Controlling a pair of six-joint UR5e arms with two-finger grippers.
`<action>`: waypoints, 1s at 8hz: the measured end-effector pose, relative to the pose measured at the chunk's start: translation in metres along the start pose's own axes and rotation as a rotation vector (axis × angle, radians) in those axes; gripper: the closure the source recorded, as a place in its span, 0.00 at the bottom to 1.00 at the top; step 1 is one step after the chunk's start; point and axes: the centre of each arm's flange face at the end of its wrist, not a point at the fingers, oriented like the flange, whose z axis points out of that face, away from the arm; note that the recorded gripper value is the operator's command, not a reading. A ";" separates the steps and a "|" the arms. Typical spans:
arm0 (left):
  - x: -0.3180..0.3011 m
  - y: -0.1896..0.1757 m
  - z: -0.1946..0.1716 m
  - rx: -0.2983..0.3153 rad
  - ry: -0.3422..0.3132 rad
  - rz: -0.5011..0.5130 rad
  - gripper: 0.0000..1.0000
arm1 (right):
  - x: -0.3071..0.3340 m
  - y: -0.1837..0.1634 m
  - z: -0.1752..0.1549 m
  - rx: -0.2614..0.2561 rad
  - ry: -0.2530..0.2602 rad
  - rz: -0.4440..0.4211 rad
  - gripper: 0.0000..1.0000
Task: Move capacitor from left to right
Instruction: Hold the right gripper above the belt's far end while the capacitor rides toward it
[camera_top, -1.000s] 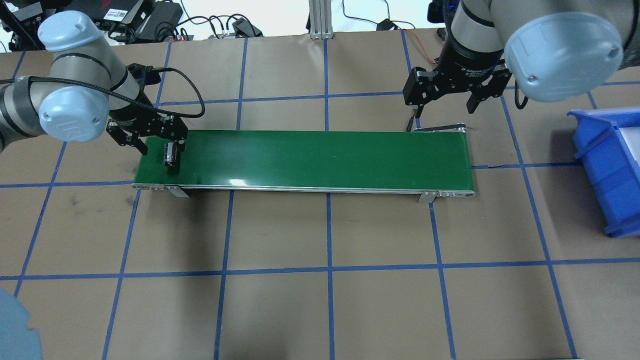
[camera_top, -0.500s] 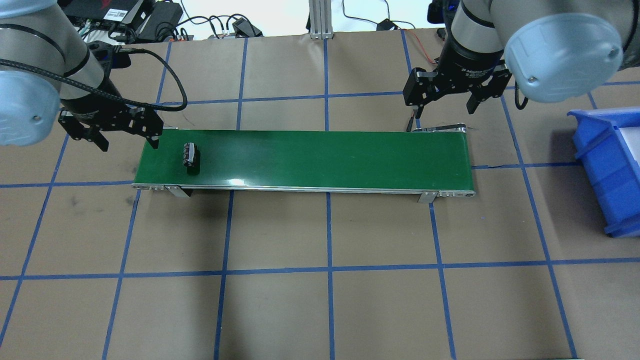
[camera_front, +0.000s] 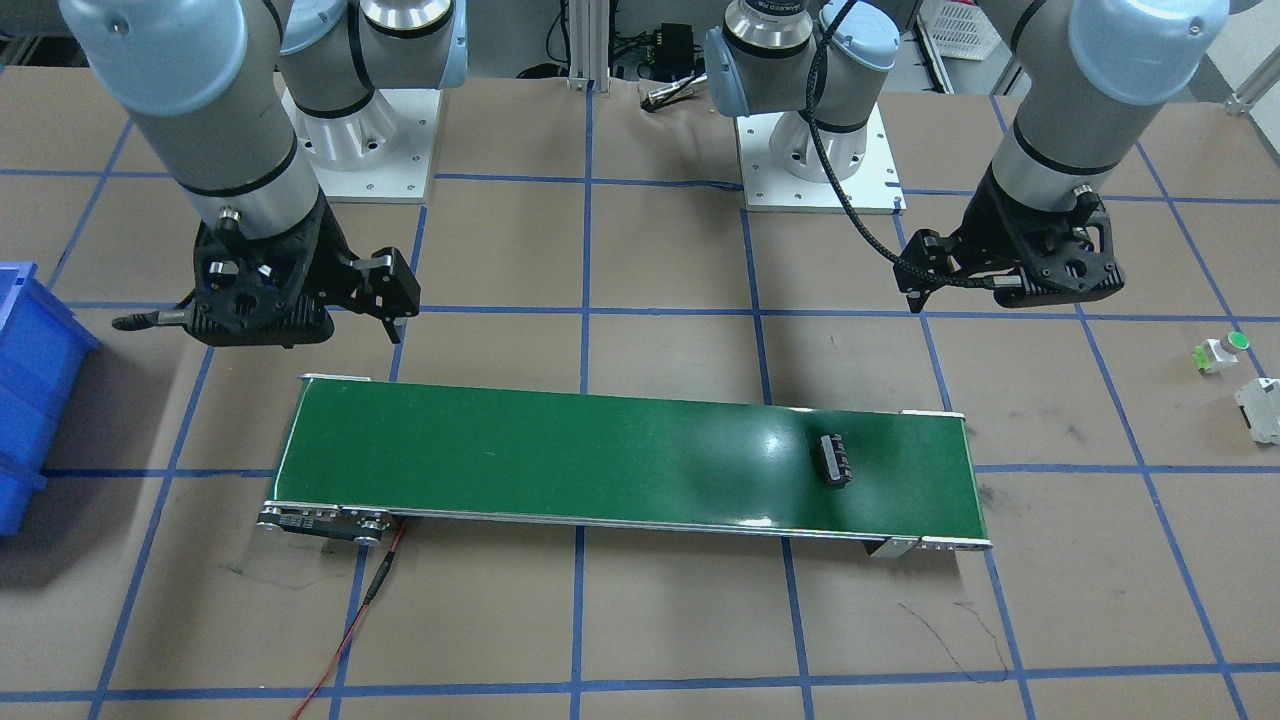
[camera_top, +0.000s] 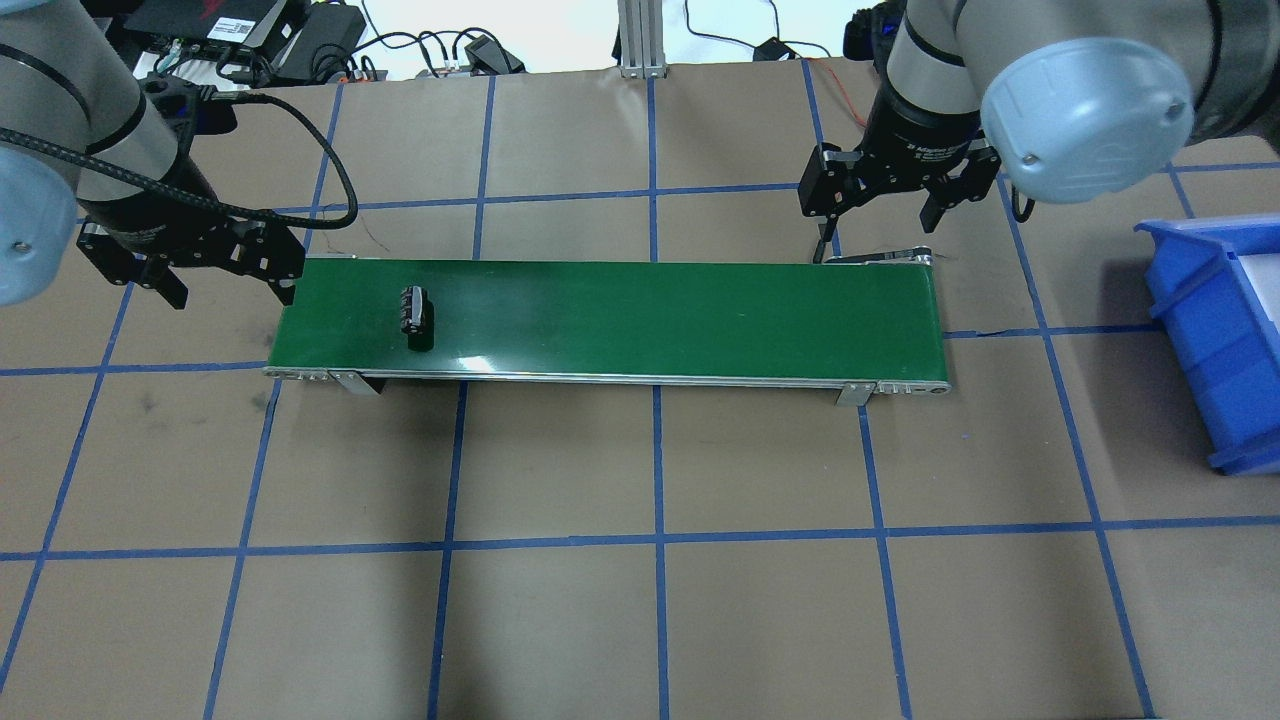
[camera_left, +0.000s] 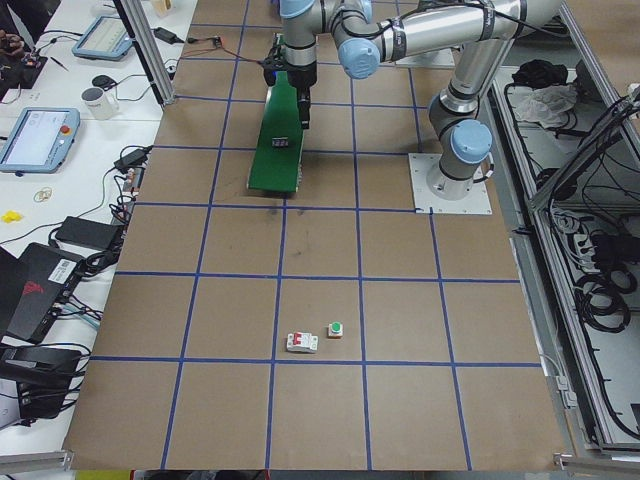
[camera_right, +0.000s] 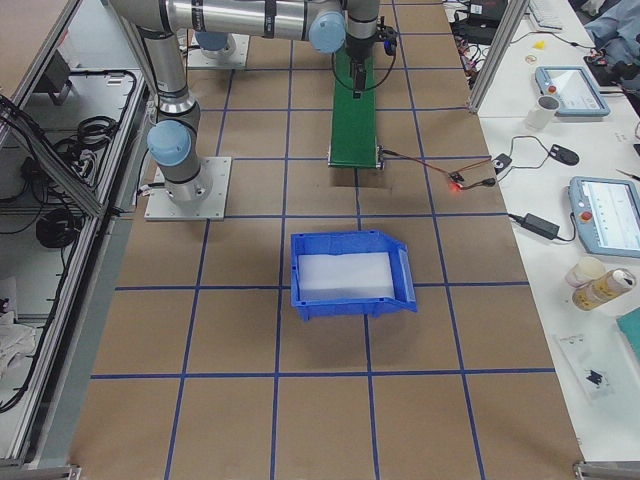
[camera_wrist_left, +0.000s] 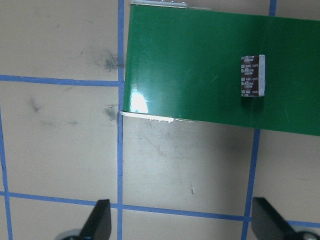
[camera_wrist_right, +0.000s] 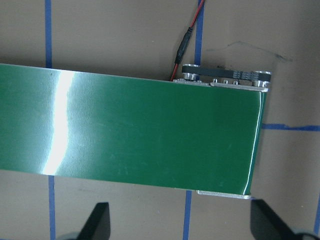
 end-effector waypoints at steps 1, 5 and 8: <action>0.000 0.002 -0.002 0.003 -0.001 -0.001 0.00 | 0.000 -0.015 0.021 -0.003 -0.001 0.001 0.00; 0.001 -0.003 0.011 -0.016 0.000 0.002 0.00 | 0.027 -0.046 0.107 -0.022 -0.043 0.044 0.00; 0.001 -0.004 0.010 -0.013 0.001 0.004 0.00 | 0.046 -0.041 0.130 -0.023 -0.102 0.072 0.00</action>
